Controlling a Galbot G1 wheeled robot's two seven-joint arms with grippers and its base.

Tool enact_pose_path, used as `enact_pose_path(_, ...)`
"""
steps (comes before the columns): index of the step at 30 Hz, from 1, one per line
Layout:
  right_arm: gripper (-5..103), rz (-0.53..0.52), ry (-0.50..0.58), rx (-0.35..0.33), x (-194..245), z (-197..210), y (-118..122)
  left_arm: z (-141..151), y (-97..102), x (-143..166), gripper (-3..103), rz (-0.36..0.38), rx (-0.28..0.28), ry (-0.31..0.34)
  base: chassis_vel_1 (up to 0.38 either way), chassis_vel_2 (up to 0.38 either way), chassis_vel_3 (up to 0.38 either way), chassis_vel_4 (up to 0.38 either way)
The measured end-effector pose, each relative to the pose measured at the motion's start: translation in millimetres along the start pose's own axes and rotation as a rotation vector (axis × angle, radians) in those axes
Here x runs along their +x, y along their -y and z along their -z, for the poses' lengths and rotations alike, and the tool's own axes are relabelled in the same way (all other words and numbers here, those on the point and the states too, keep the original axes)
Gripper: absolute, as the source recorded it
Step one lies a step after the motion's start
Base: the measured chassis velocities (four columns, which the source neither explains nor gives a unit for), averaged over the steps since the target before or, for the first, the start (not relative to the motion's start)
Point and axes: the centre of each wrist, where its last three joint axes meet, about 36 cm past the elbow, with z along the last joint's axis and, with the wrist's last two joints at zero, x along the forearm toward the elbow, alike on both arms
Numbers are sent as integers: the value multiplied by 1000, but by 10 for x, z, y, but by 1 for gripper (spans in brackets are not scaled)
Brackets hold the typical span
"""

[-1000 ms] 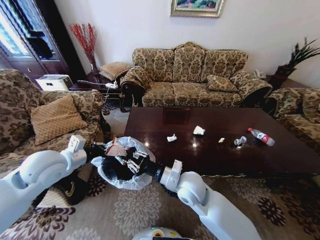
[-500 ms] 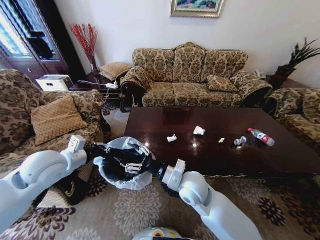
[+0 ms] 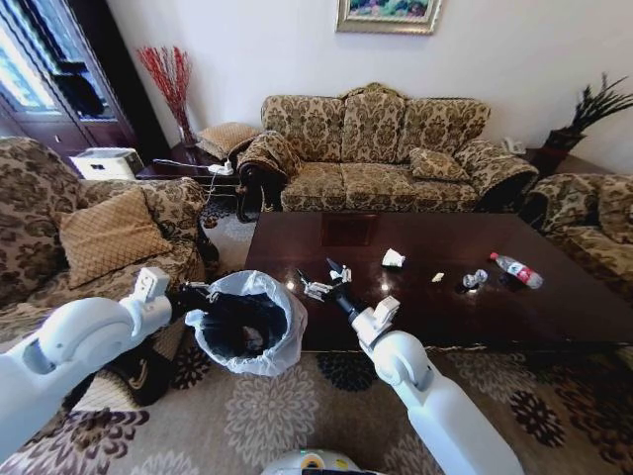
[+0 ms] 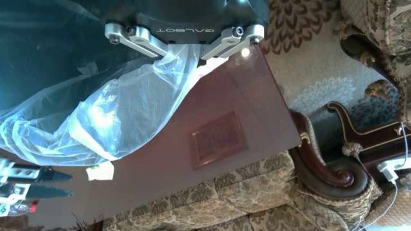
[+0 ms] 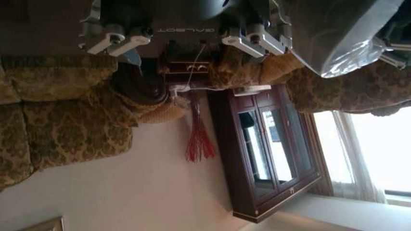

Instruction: Move to the front of the table and place the trash on the table into the trash bin.

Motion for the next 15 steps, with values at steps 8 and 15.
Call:
enact_pose_path(8,100,-157,-21,1,-367,-408,225,0,0,0,0,0,0,0,-82,-73,89,70)
enact_pose_path(15,100,-326,-109,-30,-1063,-912,488,0,1,0,0,-1,0,0,-52,-43,31,20)
